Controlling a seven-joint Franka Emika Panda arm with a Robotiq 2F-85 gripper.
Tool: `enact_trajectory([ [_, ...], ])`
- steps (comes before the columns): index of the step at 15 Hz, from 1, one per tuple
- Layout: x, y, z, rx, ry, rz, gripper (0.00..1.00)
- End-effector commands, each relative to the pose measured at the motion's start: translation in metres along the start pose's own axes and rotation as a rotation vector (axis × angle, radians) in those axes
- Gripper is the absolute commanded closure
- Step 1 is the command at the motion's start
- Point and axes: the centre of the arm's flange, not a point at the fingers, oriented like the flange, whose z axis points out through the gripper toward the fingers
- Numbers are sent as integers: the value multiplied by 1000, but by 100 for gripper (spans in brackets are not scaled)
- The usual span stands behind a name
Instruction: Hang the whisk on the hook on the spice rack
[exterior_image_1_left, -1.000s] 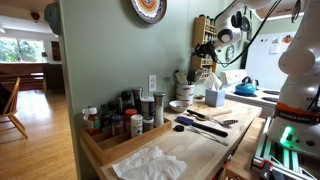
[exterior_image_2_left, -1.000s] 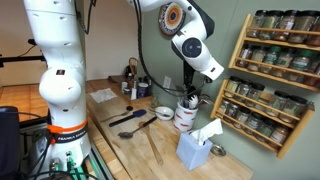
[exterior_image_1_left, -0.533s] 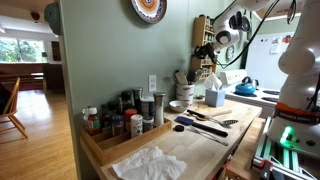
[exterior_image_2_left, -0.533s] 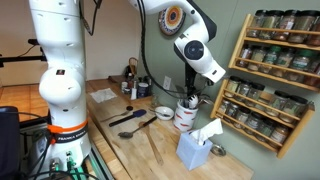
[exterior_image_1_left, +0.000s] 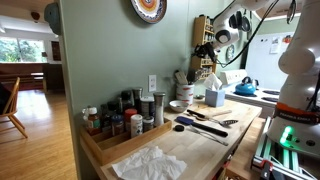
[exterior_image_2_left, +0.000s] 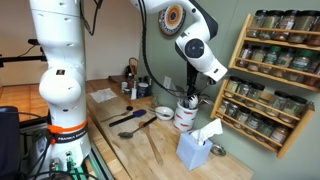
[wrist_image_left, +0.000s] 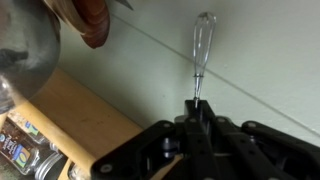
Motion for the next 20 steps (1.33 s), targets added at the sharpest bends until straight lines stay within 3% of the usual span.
enact_trajectory([
  [1, -1, 3, 3, -11, 24, 2, 98],
  [20, -16, 5, -7, -10, 4, -67, 98],
])
